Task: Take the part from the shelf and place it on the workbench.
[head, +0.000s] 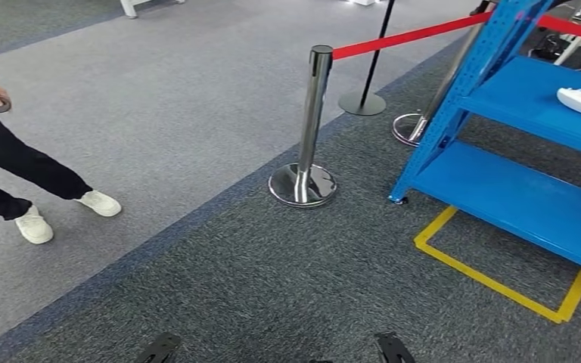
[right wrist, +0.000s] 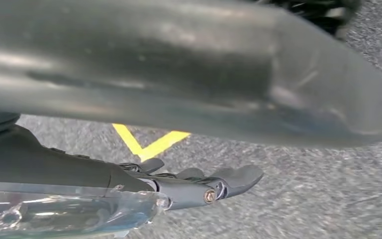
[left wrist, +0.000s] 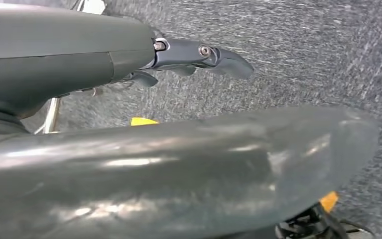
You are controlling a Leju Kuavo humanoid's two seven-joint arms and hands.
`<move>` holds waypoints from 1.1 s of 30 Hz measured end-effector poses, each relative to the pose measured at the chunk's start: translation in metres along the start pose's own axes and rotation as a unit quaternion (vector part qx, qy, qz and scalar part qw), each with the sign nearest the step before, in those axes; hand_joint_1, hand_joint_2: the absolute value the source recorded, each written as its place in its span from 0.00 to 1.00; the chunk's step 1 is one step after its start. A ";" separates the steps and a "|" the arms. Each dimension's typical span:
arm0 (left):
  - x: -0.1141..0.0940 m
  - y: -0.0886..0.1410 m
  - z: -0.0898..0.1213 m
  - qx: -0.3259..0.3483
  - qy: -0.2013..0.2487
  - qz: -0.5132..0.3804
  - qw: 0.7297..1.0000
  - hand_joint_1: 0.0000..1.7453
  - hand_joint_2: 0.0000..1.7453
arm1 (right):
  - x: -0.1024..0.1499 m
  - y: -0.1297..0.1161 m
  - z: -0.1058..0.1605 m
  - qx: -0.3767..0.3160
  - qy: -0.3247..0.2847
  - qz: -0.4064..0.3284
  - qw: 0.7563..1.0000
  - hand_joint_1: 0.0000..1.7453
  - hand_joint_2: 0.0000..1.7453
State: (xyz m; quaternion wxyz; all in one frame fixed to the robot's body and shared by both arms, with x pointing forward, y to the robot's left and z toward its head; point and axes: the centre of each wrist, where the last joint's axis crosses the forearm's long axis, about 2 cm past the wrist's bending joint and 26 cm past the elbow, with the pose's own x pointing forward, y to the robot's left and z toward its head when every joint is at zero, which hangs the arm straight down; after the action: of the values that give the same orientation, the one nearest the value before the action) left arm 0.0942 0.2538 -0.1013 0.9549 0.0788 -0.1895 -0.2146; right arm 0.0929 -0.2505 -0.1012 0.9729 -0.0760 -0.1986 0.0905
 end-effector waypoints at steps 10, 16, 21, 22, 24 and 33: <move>0.000 0.000 0.000 0.001 0.000 0.002 1.000 0.00 0.00 | 0.000 0.001 0.000 -0.001 0.002 -0.003 1.000 0.00 0.00; -0.002 -0.001 0.000 0.000 0.002 0.003 1.000 0.00 0.00 | 0.002 0.002 0.000 0.001 0.002 -0.005 1.000 0.00 0.00; -0.001 -0.001 0.000 0.001 0.002 0.004 1.000 0.00 0.00 | 0.001 0.002 0.000 0.002 0.004 -0.006 1.000 0.00 0.00; -0.001 -0.001 0.000 0.001 0.002 0.004 1.000 0.00 0.00 | 0.002 0.002 0.000 0.003 0.004 -0.006 1.000 0.00 0.00; 0.000 0.000 0.000 0.001 0.002 0.005 1.000 0.00 0.00 | -0.001 0.003 0.001 0.004 0.007 -0.006 1.000 0.00 0.00; -0.001 0.001 0.000 0.000 0.005 0.004 1.000 0.00 0.00 | -0.003 0.004 0.001 0.009 0.016 -0.006 1.000 0.00 0.00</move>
State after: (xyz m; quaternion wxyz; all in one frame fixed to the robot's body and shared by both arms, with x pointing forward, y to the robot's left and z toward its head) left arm 0.0936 0.2547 -0.1015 0.9566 0.0794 -0.1854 -0.2104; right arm 0.0892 -0.2472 -0.1018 0.9772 -0.0671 -0.1827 0.0854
